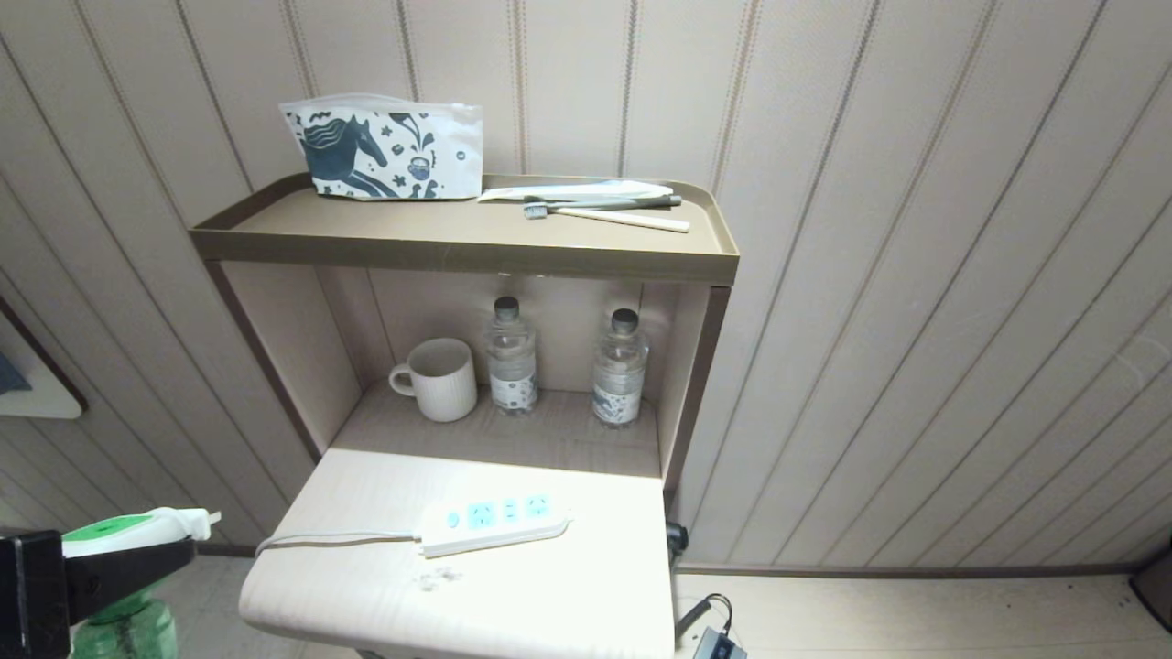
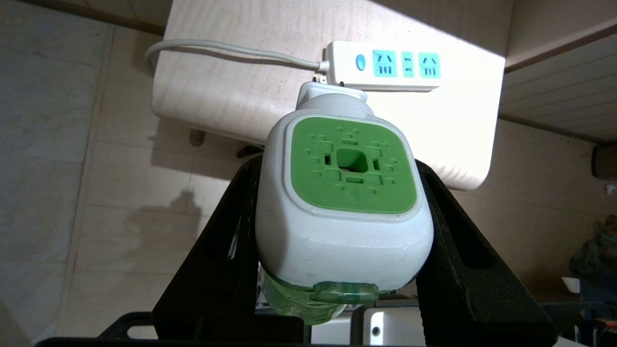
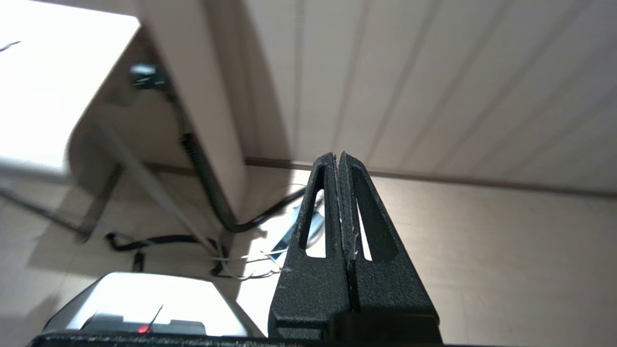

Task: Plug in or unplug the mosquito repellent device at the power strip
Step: Place the mosquito repellent liquid on the table

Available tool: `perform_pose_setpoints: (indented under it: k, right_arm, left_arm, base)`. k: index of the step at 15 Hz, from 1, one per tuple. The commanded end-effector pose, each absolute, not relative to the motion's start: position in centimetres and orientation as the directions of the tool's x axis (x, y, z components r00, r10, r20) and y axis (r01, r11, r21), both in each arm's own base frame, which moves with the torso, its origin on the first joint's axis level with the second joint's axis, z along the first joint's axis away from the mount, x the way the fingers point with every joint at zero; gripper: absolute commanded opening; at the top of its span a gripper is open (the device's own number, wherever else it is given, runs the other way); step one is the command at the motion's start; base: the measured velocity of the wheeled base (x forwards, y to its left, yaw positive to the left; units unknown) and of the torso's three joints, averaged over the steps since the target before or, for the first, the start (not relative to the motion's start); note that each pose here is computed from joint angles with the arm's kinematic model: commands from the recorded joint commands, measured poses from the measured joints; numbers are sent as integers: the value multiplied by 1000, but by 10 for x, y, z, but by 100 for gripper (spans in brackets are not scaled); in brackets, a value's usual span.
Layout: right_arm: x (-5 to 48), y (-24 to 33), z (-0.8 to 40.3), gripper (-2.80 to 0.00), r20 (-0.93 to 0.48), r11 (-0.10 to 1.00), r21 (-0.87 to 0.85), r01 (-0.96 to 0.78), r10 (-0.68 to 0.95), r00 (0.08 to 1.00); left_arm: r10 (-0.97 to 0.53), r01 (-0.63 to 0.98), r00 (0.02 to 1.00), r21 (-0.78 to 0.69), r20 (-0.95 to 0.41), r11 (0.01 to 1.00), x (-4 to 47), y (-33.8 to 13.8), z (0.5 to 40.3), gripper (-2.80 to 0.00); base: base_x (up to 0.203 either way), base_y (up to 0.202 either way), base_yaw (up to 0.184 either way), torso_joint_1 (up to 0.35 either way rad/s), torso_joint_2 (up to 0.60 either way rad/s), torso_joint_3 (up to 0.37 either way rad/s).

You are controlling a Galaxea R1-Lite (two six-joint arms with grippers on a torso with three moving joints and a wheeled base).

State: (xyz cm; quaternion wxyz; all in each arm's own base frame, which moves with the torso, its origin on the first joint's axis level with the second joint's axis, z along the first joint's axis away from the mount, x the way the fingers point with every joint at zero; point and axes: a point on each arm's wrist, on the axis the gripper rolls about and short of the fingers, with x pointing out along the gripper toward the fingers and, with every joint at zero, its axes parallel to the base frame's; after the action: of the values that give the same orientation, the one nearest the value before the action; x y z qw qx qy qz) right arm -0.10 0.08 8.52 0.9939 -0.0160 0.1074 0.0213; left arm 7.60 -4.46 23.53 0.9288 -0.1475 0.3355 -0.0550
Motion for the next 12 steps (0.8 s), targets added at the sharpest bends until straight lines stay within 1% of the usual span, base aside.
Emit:
perform_pose_setpoints:
  k: [1, 2, 6, 7, 9, 10, 12]
  right_arm:
    - [-2, 1, 83, -280, -220, 995, -26, -94, 86, 972]
    - [-4, 0, 83, -280, -205, 997, -23, -79, 73, 976]
    - [-21, 0, 79, -280, -5, 999, 31, -15, 15, 1000]
    - [-23, 0, 78, -280, 16, 999, 54, 1, -2, 1000]
    - [-22, 0, 78, -280, 8, 997, 72, 19, -20, 1000]
    - [-22, 0, 78, -280, 9, 998, 66, 19, -20, 1000]
    - [-22, 0, 78, -280, 11, 999, 48, 16, -17, 1000]
  left_arm:
    - [-192, -3, 759, -299, -622, 954, 79, -47, 228, -280]
    - [-190, -3, 756, -294, -627, 956, 79, -46, 226, -280]
    - [-172, 17, 770, -250, -615, 968, 78, -45, 216, -280]
    - [-166, 22, 780, -238, -603, 971, 78, -45, 211, -280]
    - [-145, 27, 810, -211, -568, 977, 81, -46, 201, -280]
    - [-114, 21, 833, -175, -542, 984, 83, -46, 195, -280]
    - [-102, 40, 888, -145, -449, 989, 89, -49, 189, -280]
  base:
    - [0, 0, 0, 0, 0, 0]
    - [0, 0, 0, 0, 0, 0]
    - [0, 0, 0, 0, 0, 0]
    - [0, 0, 0, 0, 0, 0]
    - [0, 0, 0, 0, 0, 0]
    - [0, 0, 0, 0, 0, 0]
    - [0, 0, 0, 0, 0, 0]
